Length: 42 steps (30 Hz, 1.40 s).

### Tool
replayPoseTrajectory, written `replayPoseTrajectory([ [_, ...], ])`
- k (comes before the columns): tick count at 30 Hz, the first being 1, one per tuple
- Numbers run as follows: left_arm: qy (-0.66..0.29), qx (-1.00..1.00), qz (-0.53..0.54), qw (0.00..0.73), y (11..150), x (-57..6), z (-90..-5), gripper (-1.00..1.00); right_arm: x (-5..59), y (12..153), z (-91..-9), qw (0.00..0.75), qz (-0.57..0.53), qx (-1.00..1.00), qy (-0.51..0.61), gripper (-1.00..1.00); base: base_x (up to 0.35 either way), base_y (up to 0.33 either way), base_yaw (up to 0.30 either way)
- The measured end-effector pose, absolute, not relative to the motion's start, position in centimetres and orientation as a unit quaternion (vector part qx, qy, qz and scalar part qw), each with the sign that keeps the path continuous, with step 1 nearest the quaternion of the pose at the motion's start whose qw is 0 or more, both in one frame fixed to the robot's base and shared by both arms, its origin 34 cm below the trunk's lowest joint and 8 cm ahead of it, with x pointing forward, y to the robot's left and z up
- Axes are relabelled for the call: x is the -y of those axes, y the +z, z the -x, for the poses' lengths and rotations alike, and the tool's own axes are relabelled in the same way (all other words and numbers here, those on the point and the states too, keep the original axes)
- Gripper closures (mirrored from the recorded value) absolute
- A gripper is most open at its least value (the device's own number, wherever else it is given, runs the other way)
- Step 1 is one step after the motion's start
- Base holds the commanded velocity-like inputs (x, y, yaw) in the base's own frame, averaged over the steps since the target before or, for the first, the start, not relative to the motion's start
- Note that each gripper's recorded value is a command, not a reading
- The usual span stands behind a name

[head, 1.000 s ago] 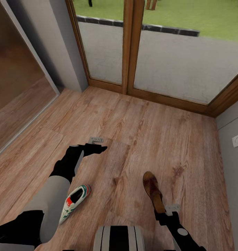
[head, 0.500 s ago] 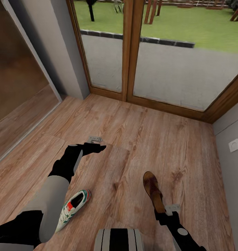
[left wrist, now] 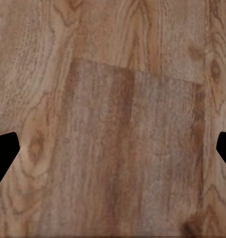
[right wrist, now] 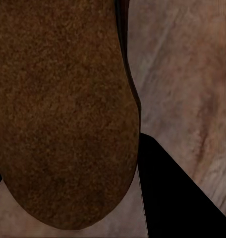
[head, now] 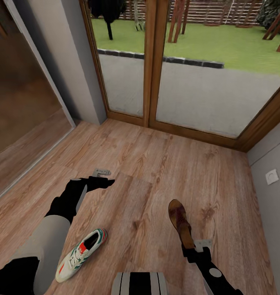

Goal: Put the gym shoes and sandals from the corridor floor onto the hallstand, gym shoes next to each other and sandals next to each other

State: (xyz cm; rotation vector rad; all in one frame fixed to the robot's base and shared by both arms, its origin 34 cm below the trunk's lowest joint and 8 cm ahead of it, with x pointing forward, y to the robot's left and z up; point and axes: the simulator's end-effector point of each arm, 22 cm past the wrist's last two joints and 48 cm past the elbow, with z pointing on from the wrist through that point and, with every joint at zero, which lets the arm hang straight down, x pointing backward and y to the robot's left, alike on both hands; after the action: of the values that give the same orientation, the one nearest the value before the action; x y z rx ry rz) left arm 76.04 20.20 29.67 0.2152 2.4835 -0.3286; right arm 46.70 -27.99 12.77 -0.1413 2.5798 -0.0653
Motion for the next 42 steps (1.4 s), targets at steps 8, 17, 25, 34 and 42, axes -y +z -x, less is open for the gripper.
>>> replayPoseTrajectory([
  [8, -0.11, -0.938, -0.083, 0.317, 28.3, -21.8, -72.1, -1.0, 28.2, 14.5, -48.3, 0.298, 0.053, -0.953, -0.027, 1.0, 0.0, 0.0, 0.0],
  [17, -0.106, -0.932, -0.048, 0.343, 30.1, -24.1, -71.4, -1.0, 28.6, 16.8, -50.1, 0.323, 0.053, -0.944, -0.031, 1.0, 0.0, 0.0, 0.0],
  [25, -0.091, -0.921, -0.05, 0.376, 31.2, -25.3, -70.0, -1.0, 28.5, 19.7, -52.5, 0.379, 0.056, -0.923, -0.032, 1.0, 0.0, 0.0, 0.0],
  [34, -0.058, -0.907, -0.045, 0.415, 31.8, -27.2, -67.5, -1.0, 28.4, 22.9, -54.6, 0.426, 0.059, -0.902, -0.032, 1.0, 0.0, 0.0, 0.0],
  [42, -0.037, -0.897, -0.02, 0.44, 31.8, -29.6, -63.8, -1.0, 29.4, 25.3, -54.3, 0.454, 0.063, -0.888, -0.039, 1.0, 0.0, 0.0, 0.0],
])
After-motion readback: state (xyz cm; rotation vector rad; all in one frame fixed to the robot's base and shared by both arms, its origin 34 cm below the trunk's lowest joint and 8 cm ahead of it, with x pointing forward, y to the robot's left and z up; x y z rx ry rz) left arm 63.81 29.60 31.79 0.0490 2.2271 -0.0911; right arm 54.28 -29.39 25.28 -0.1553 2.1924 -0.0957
